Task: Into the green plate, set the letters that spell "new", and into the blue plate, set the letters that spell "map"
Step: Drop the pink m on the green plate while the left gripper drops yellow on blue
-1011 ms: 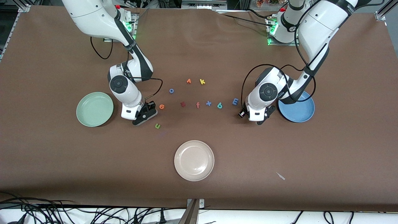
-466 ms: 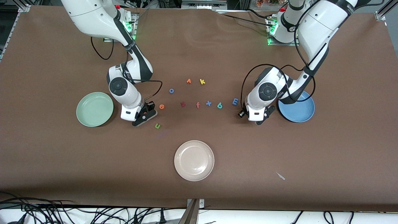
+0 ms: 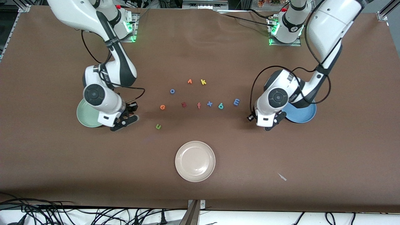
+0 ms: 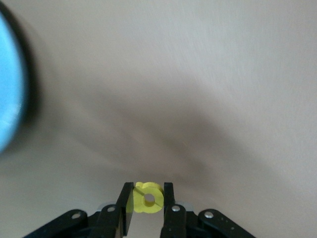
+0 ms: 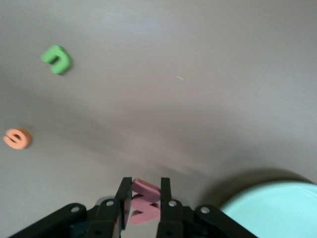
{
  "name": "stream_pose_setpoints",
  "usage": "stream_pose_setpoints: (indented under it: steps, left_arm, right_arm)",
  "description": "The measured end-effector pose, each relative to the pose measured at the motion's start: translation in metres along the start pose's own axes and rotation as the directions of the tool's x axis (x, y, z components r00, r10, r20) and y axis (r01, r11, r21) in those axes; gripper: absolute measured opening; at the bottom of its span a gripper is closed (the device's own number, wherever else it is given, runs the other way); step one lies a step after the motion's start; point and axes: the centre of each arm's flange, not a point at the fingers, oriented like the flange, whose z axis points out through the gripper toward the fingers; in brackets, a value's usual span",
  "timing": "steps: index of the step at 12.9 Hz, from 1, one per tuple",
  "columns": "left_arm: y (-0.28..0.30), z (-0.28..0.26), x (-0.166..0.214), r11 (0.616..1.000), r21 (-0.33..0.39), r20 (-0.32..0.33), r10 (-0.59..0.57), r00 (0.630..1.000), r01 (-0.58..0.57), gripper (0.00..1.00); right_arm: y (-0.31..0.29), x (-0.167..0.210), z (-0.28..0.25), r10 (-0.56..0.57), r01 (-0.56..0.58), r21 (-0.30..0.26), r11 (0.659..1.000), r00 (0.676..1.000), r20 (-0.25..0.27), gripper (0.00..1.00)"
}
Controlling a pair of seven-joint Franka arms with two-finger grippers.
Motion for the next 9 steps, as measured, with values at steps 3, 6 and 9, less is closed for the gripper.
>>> stream_pose_setpoints:
  steps: [3,6,9]
  left_arm:
    - [-0.037,-0.036,0.042,0.993,0.049,0.029,0.104,0.994,-0.105,0.28]
    - [-0.094,-0.044,0.092,0.968,0.078,0.095,0.232,0.968,-0.239,0.28]
    - [-0.150,-0.031,0.135,0.932,0.055,0.162,0.346,0.924,-0.359,0.28]
  right_arm:
    - [0.045,-0.029,0.002,0.053,-0.053,-0.009,0.999,0.998,0.025,0.27]
    - [0.081,-0.054,0.014,0.114,-0.113,-0.015,0.993,0.992,0.059,0.27]
    - [0.111,-0.070,0.029,0.172,-0.170,-0.029,0.985,0.981,0.088,0.27]
